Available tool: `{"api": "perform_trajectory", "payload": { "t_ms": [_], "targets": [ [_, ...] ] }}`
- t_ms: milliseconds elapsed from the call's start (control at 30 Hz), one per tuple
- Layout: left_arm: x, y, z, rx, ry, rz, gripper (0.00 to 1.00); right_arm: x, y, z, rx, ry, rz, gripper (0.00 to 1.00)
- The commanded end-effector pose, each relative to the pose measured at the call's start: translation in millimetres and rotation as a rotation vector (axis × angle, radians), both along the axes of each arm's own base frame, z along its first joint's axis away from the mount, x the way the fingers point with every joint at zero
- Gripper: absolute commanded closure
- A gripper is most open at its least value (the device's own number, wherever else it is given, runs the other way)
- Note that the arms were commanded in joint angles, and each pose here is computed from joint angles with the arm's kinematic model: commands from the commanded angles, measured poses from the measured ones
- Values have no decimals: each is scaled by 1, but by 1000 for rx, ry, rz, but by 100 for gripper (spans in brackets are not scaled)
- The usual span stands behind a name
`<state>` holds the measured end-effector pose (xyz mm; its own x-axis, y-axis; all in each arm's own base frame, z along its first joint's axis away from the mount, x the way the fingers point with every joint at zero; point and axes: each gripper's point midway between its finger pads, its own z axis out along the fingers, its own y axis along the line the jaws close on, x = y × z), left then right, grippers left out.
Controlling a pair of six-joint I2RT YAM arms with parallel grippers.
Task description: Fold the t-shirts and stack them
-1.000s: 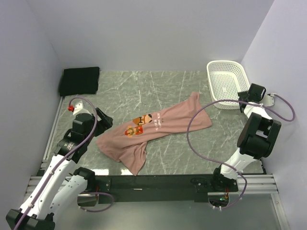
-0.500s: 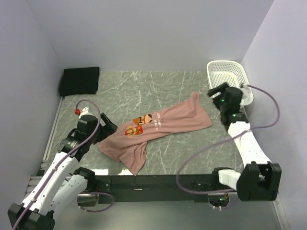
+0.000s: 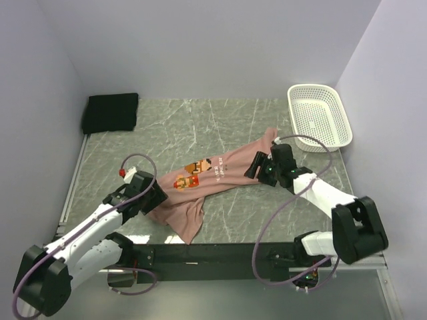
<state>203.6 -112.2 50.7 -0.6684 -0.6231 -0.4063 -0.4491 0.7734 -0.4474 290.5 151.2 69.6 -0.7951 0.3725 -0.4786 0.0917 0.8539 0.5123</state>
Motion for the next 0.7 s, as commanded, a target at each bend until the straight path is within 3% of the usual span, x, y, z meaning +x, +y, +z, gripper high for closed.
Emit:
{"api": "perform_trajectory", "payload": {
  "t_ms": [0,167,400,533,667],
  "targets": [
    [35,11,9,38,-115,128,38,9,3,-10,2,-3,46,27],
    [74,27,6,81,-127,179,41,29,-10,-36,-9,63,-9,28],
    [134,47,-24,172,9,185,40,69,-24,-51,-10,126,-70,30],
    [191,56,0,227,-36,161,27,105,-26,-38,-6,91,-84,30],
    [211,61,33,291,-110,118,17,121,-18,-2,6,18,-46,30]
  ]
}}
